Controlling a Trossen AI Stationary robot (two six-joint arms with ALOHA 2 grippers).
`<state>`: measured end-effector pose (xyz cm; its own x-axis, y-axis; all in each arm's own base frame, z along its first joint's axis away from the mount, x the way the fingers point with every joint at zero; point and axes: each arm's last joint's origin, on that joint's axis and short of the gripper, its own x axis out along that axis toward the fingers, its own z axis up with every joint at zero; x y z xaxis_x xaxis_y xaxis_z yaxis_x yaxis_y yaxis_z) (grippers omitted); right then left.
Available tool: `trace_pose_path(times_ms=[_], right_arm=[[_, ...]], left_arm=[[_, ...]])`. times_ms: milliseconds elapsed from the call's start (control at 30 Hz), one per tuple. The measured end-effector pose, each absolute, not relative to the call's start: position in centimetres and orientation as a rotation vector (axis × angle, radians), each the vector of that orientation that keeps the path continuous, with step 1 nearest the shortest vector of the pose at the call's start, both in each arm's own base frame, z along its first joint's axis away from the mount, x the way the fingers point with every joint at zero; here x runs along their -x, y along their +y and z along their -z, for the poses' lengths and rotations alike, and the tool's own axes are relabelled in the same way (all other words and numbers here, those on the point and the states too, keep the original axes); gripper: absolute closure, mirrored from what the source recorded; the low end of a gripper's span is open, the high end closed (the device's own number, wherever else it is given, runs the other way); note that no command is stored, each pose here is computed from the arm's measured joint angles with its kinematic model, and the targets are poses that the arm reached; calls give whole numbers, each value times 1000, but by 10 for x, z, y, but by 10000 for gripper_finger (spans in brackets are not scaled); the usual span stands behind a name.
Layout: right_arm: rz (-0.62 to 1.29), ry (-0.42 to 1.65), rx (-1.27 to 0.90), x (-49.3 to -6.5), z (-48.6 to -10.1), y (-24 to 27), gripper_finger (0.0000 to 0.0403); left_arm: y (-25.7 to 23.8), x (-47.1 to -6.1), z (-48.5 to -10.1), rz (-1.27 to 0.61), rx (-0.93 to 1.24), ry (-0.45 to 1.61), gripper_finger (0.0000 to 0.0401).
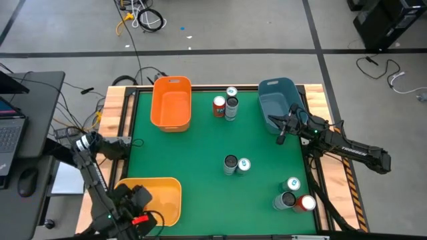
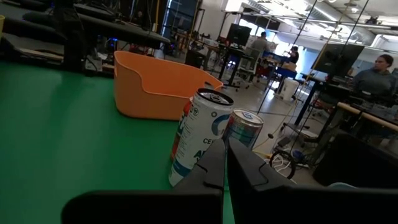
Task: Sort soda cans
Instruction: Put the top white-blue soda can into the blue bin
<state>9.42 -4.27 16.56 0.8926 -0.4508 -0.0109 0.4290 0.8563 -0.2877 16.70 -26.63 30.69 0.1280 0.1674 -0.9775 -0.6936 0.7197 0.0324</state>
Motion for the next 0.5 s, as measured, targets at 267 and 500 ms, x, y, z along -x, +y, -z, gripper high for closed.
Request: trace_pose_path(times_ms=[267,500], right_arm=[[463,79,284,-94,-166,-43,396],[462,79,284,-94,-166,-43,396]], left_arm=[[-232,-196,-323,-536,293,1199,57],[-208,-225,-323,-508,74,1119,58]])
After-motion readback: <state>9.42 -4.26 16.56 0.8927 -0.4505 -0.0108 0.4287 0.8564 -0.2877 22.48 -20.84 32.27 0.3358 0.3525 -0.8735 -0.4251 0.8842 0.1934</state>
